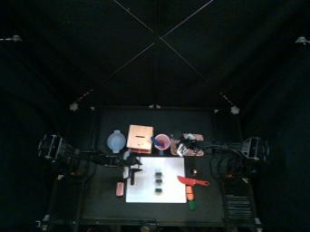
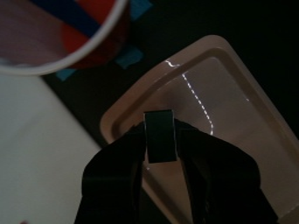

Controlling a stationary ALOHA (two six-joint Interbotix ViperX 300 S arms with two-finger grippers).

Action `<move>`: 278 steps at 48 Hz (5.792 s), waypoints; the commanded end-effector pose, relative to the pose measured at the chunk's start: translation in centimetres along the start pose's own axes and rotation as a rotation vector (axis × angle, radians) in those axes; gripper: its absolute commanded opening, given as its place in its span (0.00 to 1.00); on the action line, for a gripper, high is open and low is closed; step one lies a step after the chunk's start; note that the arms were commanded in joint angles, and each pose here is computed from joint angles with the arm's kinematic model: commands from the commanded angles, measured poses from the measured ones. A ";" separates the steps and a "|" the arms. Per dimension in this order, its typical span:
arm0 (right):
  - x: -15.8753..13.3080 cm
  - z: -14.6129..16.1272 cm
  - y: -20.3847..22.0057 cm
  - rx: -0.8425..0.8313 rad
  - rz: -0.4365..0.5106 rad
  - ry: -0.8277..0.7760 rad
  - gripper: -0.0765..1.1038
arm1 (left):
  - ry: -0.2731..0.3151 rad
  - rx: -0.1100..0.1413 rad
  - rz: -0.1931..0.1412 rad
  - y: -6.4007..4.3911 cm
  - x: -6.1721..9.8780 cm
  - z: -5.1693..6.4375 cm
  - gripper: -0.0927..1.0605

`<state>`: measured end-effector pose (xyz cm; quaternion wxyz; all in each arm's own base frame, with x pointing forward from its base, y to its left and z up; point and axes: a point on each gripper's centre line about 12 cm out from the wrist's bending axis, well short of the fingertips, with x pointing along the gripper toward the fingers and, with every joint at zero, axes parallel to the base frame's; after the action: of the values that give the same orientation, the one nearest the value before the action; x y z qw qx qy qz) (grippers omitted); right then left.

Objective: Place sushi on board then cut the sushi with the knife then place the pieces on the plate
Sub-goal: Place the 4 sushi pieces on the plate

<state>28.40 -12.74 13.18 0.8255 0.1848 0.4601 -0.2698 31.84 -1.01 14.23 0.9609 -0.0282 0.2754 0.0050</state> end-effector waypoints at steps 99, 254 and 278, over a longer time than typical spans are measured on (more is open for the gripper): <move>-0.7 -0.3 20.1 -0.350 0.334 -0.064 0.75 | -0.020 -0.016 0.006 0.1 -0.1 0.6 0.74; -4.4 -1.0 22.8 -0.391 0.377 -0.057 0.82 | 0.011 -0.052 0.025 0.6 0.0 0.1 0.74; 0.1 -2.7 23.4 -0.449 0.312 0.020 0.79 | 0.010 -0.050 0.026 0.7 0.0 0.2 0.74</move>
<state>40.34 7.11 11.61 0.8616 0.0654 0.5023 -0.0315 31.59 -0.46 13.82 0.9556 -0.0484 0.2899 0.0225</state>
